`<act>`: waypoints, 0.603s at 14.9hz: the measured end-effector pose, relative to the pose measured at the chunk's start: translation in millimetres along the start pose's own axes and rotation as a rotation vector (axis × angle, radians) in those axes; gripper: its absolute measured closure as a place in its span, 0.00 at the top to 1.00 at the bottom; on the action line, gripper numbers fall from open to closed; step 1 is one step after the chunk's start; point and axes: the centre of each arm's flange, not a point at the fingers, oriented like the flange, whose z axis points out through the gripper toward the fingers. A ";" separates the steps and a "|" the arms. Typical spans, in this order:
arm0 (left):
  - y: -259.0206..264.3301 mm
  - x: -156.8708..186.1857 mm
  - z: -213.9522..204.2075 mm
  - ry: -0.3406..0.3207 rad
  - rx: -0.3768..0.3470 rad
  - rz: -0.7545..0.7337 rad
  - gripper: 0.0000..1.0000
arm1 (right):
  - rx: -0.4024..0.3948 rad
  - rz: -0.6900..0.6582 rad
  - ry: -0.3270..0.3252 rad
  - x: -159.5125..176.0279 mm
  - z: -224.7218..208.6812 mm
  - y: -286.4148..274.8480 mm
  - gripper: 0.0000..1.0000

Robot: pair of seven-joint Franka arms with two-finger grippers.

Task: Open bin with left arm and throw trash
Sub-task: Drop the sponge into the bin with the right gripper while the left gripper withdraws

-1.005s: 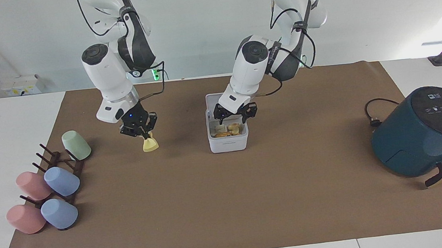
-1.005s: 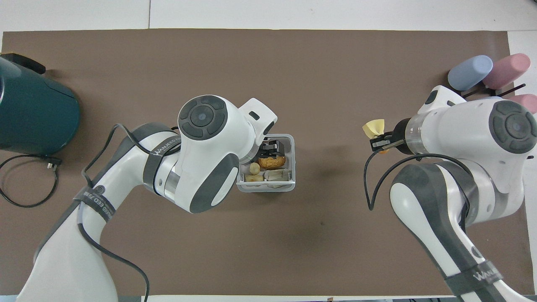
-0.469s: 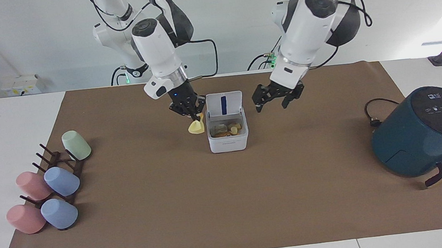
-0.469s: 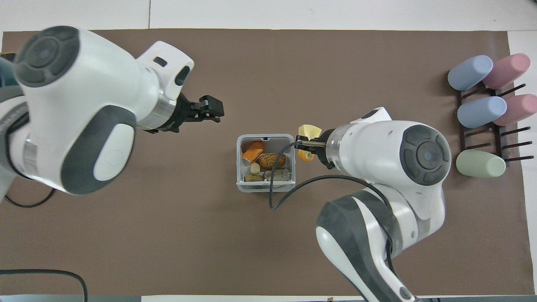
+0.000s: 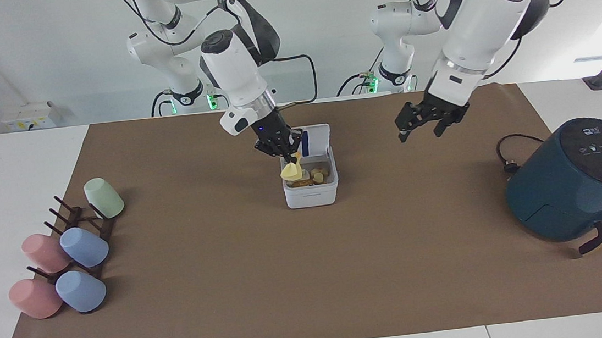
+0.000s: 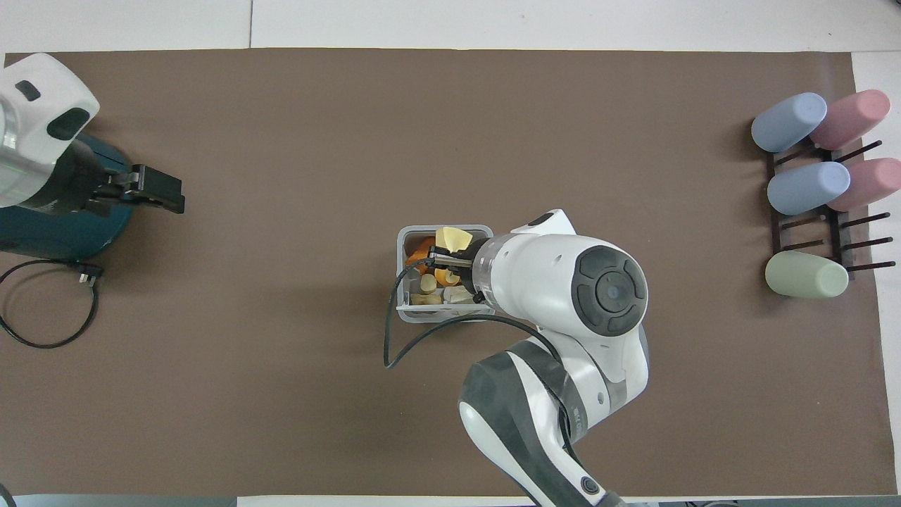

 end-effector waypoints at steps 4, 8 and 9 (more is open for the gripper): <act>-31.9 -21.5 -22.7 -0.028 0.017 0.019 1.00 | -0.002 0.003 -0.001 1.1 -0.2 1.1 0.57; -21.2 -37.2 -50.1 -0.029 0.057 0.036 1.00 | -0.016 0.001 -0.019 1.0 -0.6 1.6 0.96; -21.0 -38.0 -51.0 -0.032 0.057 0.036 1.00 | -0.033 -0.009 -0.031 1.3 -2.5 0.9 1.00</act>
